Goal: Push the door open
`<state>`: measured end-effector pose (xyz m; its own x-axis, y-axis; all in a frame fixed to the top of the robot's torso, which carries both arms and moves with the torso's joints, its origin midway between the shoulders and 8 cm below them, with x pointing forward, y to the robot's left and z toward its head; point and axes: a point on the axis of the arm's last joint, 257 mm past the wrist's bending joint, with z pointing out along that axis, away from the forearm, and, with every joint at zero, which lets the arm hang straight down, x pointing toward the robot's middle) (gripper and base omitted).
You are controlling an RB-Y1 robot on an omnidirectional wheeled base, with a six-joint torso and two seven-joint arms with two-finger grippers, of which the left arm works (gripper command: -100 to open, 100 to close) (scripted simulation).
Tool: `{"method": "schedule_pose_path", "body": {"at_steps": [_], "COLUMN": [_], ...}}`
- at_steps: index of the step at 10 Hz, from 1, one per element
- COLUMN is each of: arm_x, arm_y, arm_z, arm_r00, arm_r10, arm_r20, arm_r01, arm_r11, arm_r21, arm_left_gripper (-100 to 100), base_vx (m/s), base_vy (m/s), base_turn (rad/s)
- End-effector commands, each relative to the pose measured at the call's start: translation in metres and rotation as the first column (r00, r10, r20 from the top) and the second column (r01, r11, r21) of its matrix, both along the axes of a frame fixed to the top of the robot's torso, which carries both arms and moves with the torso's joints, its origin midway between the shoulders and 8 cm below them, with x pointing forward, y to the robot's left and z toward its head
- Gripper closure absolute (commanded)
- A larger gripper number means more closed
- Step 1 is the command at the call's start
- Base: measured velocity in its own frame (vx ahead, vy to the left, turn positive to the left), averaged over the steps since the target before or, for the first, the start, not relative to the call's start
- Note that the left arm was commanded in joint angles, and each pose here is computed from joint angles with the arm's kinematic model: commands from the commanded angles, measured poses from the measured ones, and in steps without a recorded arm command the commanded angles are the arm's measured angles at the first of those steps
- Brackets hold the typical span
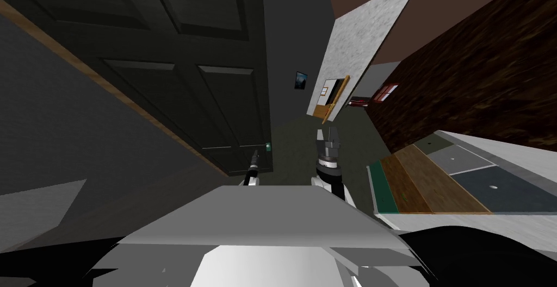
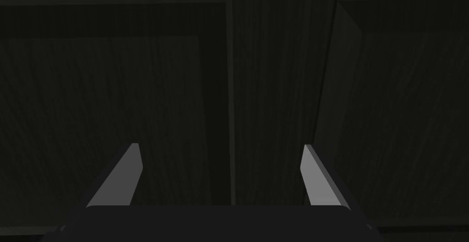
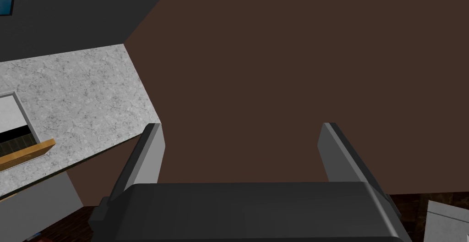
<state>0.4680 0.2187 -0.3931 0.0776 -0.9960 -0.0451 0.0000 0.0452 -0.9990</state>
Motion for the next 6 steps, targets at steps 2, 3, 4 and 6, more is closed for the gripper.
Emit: {"method": "schedule_pose_path", "body": {"at_steps": [2,3,4,6], "arm_x": [0.001,0.001,0.0,0.0], "arm_y": [0.024,0.024,0.03,0.028], "arm_z": [0.003,0.003,0.003,0.003], "arm_r00": [1.0,1.0,0.9999,0.9999], "arm_r10": [0.008,0.008,0.012,0.015], "arm_r20": [0.005,0.005,0.007,0.008], "arm_r01": [-0.008,-0.008,-0.012,-0.015], "arm_r11": [0.999,0.999,0.9985,0.9989], "arm_r21": [0.044,0.044,0.053,0.045], "arm_left_gripper": [-100,-100,-100,-100], "base_vx": [0.17,0.152,0.144,0.128], "base_vy": [0.092,0.008,-0.058,-0.109], "base_turn": [-0.02,-0.008,-0.026,-0.025]}}
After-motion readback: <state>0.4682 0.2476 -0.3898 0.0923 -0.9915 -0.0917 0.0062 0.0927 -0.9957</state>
